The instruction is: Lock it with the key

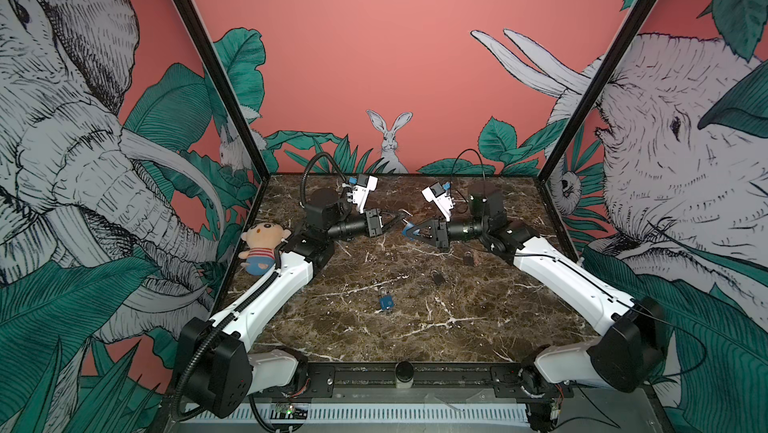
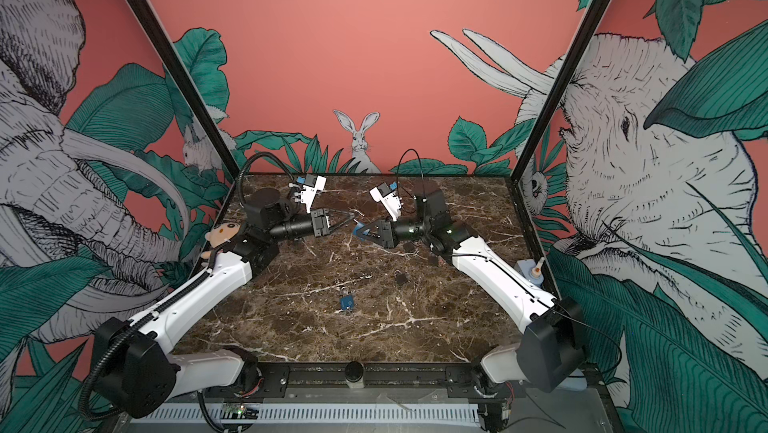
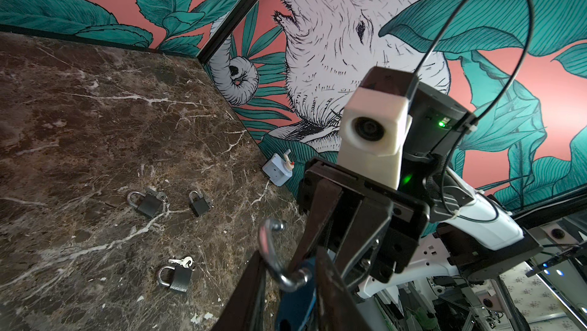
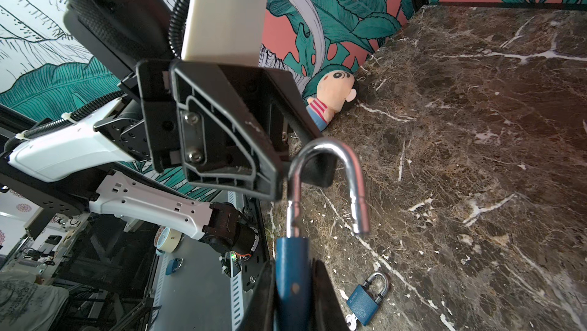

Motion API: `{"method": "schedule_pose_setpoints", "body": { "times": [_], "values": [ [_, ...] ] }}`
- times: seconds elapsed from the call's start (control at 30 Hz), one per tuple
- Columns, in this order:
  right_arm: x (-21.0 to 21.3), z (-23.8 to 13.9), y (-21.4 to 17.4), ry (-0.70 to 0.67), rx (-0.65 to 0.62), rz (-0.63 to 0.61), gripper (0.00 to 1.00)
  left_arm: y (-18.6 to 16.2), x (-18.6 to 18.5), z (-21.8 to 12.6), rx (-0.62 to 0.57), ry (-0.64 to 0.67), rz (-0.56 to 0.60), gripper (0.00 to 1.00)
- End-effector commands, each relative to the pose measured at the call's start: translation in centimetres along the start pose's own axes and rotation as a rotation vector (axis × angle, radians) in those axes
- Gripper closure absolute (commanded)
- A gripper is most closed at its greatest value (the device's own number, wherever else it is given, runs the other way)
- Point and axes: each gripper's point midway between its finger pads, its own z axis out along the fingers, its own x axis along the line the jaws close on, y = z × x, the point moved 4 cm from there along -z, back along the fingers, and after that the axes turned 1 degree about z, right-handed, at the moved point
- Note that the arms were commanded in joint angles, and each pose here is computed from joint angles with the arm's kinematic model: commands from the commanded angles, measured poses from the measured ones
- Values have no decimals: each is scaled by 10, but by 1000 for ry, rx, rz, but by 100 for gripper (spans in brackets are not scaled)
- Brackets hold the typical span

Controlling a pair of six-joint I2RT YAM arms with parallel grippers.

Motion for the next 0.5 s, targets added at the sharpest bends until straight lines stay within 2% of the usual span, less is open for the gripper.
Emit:
{"method": "schedule_pose_setpoints", "body": {
  "times": [0.0, 0.27, 0.47],
  "values": [
    [8, 3, 1, 36, 6, -40, 100, 17, -19, 0, -39, -47, 70, 71],
    [6, 4, -1, 23, 16, -38, 100, 26, -26, 3, -37, -78, 82, 72],
    [5, 4, 2, 21, 12, -36, 100, 18, -30, -2, -21, -92, 73, 73]
  ]
}}
